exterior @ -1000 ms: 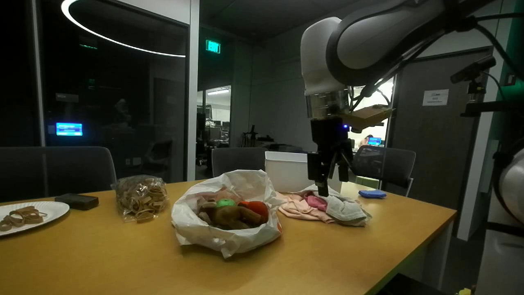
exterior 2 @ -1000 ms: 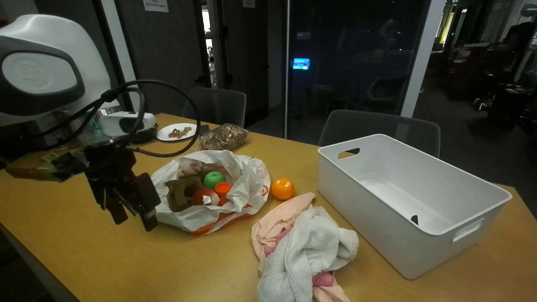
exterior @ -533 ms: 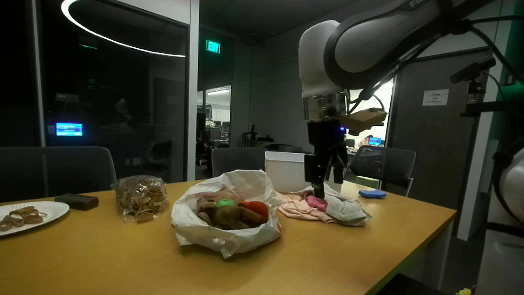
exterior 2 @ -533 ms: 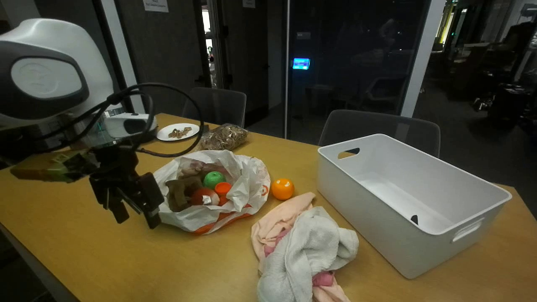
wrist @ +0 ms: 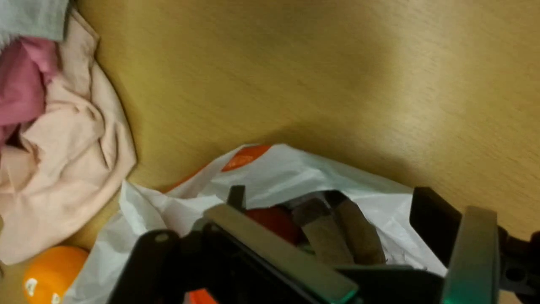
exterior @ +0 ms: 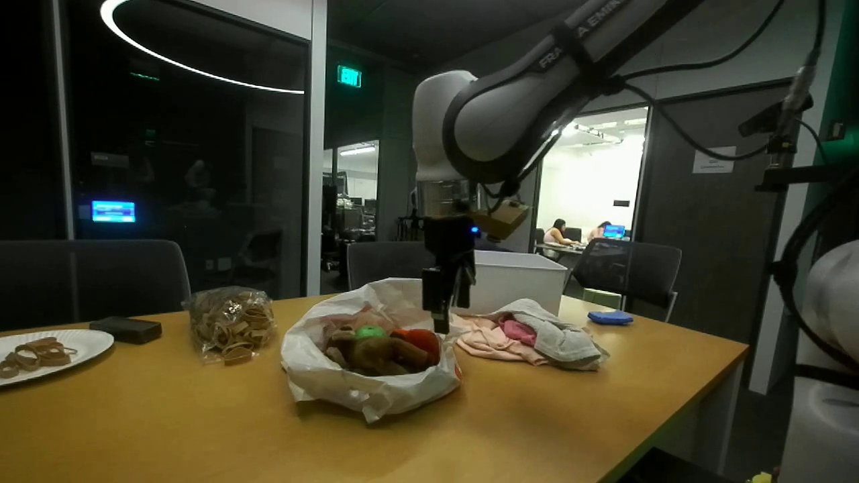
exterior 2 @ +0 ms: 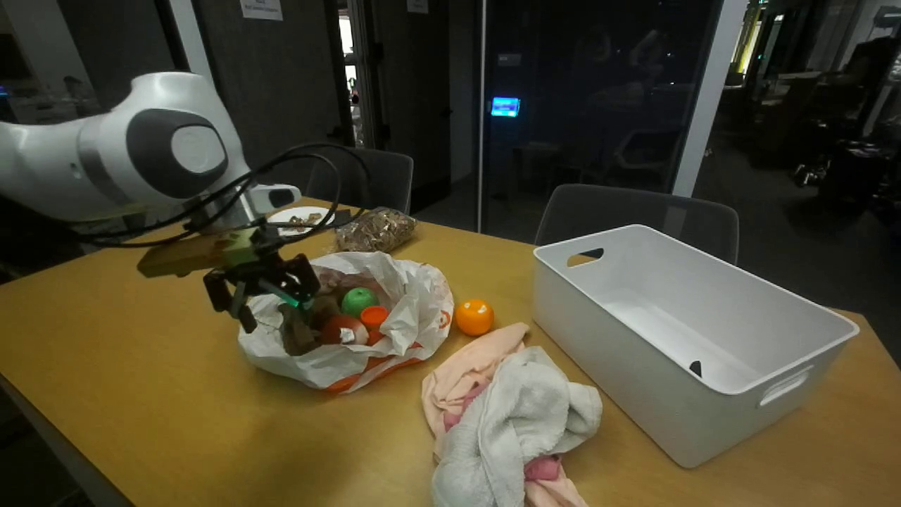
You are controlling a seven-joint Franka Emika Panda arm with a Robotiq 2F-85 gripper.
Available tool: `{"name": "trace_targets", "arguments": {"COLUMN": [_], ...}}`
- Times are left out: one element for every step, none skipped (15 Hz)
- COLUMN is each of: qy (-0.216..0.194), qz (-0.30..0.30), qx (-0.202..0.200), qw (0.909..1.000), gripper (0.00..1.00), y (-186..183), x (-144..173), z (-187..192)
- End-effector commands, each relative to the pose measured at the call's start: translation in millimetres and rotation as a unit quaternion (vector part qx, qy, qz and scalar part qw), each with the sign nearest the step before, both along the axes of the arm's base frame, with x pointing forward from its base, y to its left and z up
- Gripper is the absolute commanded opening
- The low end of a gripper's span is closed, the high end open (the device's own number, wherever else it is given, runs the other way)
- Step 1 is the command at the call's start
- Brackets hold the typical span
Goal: Empty all the objects from the plastic
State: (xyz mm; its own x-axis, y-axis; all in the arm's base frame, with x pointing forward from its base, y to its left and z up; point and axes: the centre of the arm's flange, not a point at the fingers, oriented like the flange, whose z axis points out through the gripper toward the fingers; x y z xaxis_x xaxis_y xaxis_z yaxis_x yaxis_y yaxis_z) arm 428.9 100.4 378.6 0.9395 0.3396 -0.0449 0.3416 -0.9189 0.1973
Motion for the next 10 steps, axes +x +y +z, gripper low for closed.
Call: {"name": "trace_targets", "arguments": {"qy": [0.012,0.012,0.008,0.007,0.011,0.020,0.028,0.034,0.034,0.042], "qz": [0.059,0.062,0.062,0.070,0.070,0.064,0.065,0.065,0.077,0.079], "qx": [0.006,0.014,0.022,0.034,0.040,0.055,0.064,0.065,0.067,0.062], "qw": [0.9982,0.9979,0.9978,0.9969,0.9967,0.9962,0.9954,0.9952,0.9942,0.9940], "gripper": [1.00,1.00,1.00,1.00,1.00,1.00,1.00,1.00,0.88,0.73], "y": [23.9,28.4,34.1,39.1,50.0,54.8,58.5,61.2,61.8,62.6], "x": [87.4,100.4,112.4,122.7,132.7,139.9,144.3,147.0,147.2,148.2], "z": [-18.7,-29.1,-39.1,-46.6,-55.4,-65.0,-73.5,-81.4,-87.9,-91.7]}}
